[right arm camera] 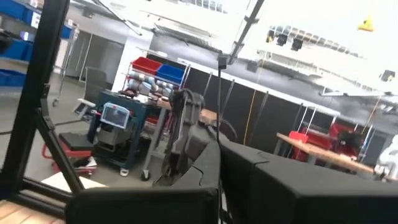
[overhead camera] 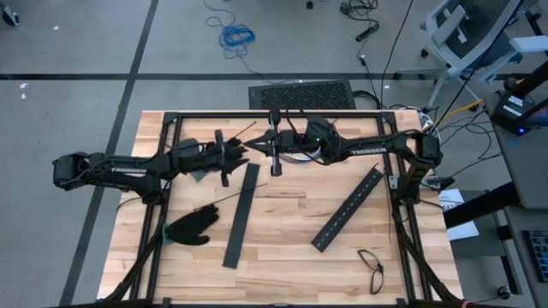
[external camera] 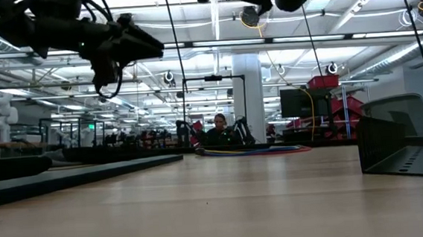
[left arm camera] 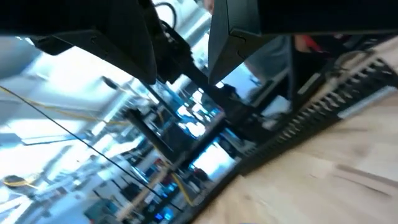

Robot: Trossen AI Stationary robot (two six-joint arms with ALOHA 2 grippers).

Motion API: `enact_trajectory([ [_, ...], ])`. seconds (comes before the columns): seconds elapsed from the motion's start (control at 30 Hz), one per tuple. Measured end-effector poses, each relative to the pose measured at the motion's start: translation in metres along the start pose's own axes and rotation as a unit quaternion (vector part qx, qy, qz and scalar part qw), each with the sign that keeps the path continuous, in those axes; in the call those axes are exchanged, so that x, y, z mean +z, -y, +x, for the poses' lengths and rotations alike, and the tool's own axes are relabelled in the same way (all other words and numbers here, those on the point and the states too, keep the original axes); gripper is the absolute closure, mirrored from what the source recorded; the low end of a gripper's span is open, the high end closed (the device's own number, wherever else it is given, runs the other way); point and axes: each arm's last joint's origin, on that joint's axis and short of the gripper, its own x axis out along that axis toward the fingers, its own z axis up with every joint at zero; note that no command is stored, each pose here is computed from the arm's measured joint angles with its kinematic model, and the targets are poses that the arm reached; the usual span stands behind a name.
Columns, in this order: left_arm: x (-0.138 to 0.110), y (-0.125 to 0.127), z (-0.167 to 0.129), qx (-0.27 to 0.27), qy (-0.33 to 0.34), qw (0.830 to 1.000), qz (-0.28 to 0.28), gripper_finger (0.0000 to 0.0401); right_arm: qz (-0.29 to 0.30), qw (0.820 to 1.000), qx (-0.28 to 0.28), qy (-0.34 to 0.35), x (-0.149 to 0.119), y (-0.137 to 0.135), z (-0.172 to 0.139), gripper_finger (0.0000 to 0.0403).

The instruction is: Ziptie cables

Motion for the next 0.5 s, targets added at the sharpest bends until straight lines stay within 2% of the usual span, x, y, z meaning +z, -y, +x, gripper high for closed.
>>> enact_trajectory([
  [0.27, -0.008, 0.01, -0.001, -0.059, -0.03, 0.998, 0.004, 0.0257, -0.029, 1.0, 0.008, 0.003, 0.013, 0.006, 0.008, 0.0403],
  [0.5, -0.01, 0.011, -0.001, -0.062, -0.043, 0.997, 0.004, 0.0257, -0.03, 0.999, 0.012, 0.001, 0.001, 0.009, 0.023, 0.0403],
])
